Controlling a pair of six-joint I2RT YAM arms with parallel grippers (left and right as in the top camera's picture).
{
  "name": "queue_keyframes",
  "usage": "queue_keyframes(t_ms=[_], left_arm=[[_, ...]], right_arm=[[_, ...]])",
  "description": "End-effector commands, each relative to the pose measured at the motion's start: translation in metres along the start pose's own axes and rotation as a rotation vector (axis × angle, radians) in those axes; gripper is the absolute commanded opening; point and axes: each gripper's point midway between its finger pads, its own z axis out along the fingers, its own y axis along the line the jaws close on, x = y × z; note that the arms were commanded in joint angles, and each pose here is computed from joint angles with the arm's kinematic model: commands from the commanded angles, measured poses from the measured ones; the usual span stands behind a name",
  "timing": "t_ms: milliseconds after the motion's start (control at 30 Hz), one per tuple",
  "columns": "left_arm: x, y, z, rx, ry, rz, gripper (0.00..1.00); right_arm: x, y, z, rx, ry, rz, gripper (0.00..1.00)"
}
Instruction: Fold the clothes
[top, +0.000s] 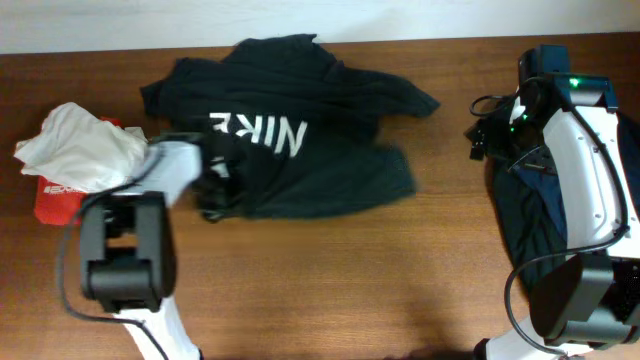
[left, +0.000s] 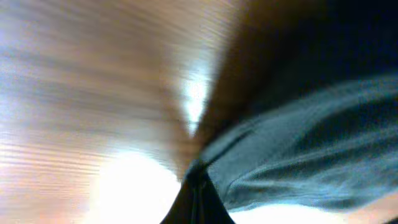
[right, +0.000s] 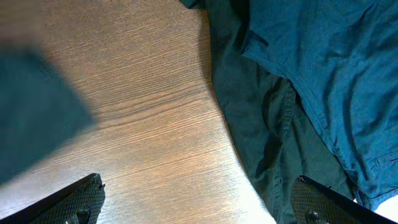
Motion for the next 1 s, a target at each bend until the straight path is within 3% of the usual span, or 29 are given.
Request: queue_keyframes(t_ms=[0,133,267,300,400,533,567,600,667,833,967], left_arm=[[-0.035,0.088,-0.028,-0.105,-0.075,-0.095,0.0],[-0.058,0.124,-0.056,0.049,-0.141,-0.222,0.0],[-0.069,0.109,-0.079,0.253,-0.195,-0.147,0.01],[-0.068,0.103,-0.084,0.281,-0.204,-0.098,0.06],[-0.049,0.092,-0.096,0.276,-0.189,0.003,0.41],[-0.022,0.086,-0.106,0.152,-0.169,0.051,0.61],[-0.015,0.081,-0.109,0.137,-0.161,0.045,0.76],[-0.01,0.077,-0.11,0.136,-0.156,0.047,0.84],[0.013,0.055,-0.104,0.114,-0.092,0.093,0.91],[0.05,0.04,-0.068,0.004,0.013,0.078,0.99],[0.083,0.029,-0.018,-0.032,0.073,-0.014,0.99]], right_arm=[[-0.004,-0.005,-0.006,0.018,-0.026,0.004,0.99],[-0.004,-0.005,-0.006,0.018,-0.026,0.005,0.99],[-0.003,-0.005,-0.006,0.019,-0.022,0.001,0.99],[-0.002,-0.005,-0.006,0.019,-0.017,-0.009,0.99],[0.002,-0.008,-0.006,0.024,-0.001,-0.012,0.99],[0.001,-0.017,-0.005,0.016,0.003,0.017,0.99],[0.001,-0.017,-0.005,0.011,0.004,0.022,0.99],[0.001,-0.018,-0.005,0.007,0.005,0.026,0.99],[0.002,-0.016,-0.004,-0.011,0.009,0.031,0.99],[0.003,-0.012,-0.004,-0.036,0.016,0.03,0.99],[0.004,-0.003,-0.005,-0.088,0.023,0.03,0.99]])
